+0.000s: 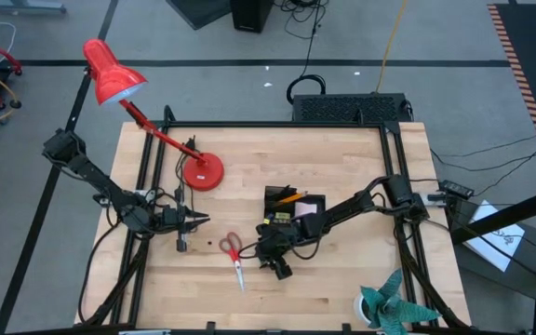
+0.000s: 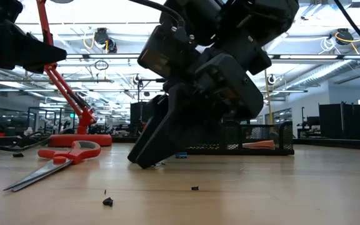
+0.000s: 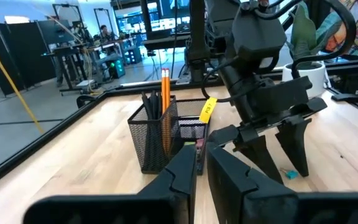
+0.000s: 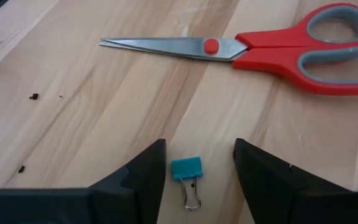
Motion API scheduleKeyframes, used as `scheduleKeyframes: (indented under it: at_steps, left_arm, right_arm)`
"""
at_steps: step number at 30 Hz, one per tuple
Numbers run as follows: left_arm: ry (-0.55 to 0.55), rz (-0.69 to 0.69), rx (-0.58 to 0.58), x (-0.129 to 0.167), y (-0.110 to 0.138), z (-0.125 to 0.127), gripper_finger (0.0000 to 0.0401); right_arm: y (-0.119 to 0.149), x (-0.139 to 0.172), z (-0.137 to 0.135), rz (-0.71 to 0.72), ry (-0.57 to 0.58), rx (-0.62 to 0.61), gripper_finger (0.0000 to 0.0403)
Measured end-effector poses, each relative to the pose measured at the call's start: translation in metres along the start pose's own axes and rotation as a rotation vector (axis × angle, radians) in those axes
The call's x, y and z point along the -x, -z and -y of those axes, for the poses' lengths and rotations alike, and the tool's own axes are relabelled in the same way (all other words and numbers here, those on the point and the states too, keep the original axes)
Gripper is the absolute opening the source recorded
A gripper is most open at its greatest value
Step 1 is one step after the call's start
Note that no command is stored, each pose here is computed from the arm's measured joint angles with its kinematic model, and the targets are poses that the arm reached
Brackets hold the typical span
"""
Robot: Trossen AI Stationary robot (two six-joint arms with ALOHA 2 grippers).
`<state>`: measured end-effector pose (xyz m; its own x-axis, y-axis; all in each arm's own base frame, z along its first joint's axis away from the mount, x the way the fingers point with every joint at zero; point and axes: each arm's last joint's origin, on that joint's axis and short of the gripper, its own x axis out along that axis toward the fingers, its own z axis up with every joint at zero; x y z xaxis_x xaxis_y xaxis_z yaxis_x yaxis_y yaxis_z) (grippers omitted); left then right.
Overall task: Pick and place office supplies into organizer
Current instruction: Put the blue binder clip into the black desk organizer
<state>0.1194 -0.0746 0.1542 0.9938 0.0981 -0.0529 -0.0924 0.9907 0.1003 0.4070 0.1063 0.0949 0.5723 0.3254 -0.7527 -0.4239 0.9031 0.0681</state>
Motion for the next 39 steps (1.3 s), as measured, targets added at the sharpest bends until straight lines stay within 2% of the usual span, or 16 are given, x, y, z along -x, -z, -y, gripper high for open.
scheduleKeyframes:
  at_steps: [6,12,23,39]
  left_arm:
    - [0.000,0.000,0.017,0.000,0.000,0.000,0.0047]
    - [0.000,0.000,0.022,0.000,0.000,0.000,0.0047]
    - [0.001,0.000,0.034,0.000,0.000,0.000,0.0047]
    - [0.002,0.000,0.047,0.000,0.000,0.000,0.0047]
  right_arm:
    - [0.005,-0.001,-0.002,-0.046,-0.013,0.004,0.0176]
    - [0.010,-0.002,-0.010,-0.103,-0.027,0.075,0.0182]
    - [0.016,-0.001,-0.012,-0.163,-0.038,0.054,0.0183]
    - [0.020,0.000,-0.011,-0.200,-0.052,0.036,0.0128]
